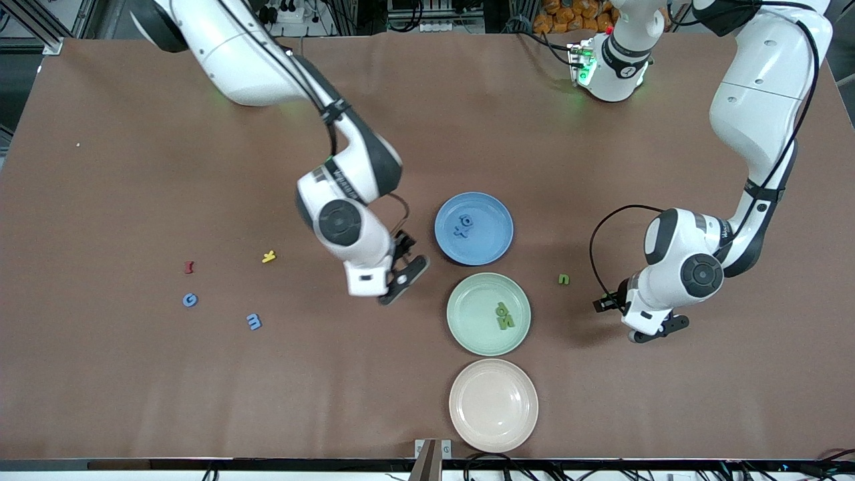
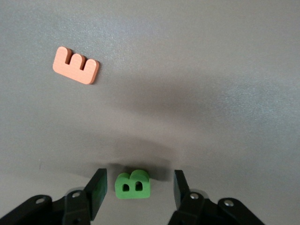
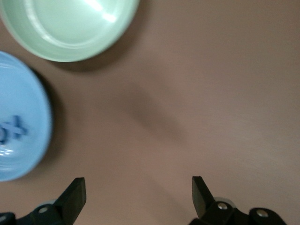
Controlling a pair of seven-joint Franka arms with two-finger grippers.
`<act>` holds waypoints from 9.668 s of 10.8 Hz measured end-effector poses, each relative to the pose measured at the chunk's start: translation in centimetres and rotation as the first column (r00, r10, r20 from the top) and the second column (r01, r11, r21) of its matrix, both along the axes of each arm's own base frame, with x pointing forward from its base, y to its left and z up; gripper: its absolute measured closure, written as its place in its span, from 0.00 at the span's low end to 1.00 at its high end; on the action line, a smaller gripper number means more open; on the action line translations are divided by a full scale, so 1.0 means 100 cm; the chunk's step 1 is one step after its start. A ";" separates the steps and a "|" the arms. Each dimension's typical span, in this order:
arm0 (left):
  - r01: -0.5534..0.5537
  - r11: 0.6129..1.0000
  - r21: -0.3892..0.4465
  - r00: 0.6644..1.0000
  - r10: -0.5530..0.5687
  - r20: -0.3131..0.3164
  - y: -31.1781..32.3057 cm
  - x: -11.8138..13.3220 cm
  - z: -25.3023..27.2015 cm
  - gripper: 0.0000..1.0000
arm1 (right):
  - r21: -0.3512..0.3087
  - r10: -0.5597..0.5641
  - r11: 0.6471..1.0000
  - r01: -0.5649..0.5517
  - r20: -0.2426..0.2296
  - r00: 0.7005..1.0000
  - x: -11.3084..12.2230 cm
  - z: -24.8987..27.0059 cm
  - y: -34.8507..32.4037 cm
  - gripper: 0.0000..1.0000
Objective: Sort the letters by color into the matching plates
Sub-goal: 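Grasp green B with the left gripper while the right gripper grasps blue E, then place green B in the green plate while the right gripper lifts E, then drop blue E in the blue plate while the left gripper reaches green U, then grasp green U with the left gripper while the right gripper grasps blue G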
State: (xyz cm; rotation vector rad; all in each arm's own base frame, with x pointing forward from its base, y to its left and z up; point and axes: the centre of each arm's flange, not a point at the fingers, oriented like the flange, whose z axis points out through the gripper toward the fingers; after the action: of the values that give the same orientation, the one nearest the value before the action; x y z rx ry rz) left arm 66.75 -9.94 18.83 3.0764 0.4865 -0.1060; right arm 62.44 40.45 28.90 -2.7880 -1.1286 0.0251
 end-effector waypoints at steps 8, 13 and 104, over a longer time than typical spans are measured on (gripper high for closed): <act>0.007 1.000 0.006 1.000 -0.007 -0.006 -0.004 -0.002 -0.004 0.37 | -0.056 0.071 0.996 -0.069 0.042 0.997 0.098 0.008 -0.247 0.00; 0.016 1.000 0.012 1.000 -0.016 -0.014 -0.006 -0.006 -0.008 0.37 | -0.046 -0.008 0.999 0.009 0.017 1.000 0.107 -0.006 -0.350 0.00; 0.476 0.876 -0.081 0.834 -0.419 0.360 -0.239 -0.018 0.063 0.59 | -0.139 -0.406 0.896 0.422 0.130 0.904 0.013 -0.057 -0.463 0.00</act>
State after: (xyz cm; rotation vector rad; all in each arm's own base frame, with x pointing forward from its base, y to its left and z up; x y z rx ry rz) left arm 64.98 -33.79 25.12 2.8834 -0.2570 0.3444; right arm 63.77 -5.87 23.18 -3.1496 -0.5425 -0.0663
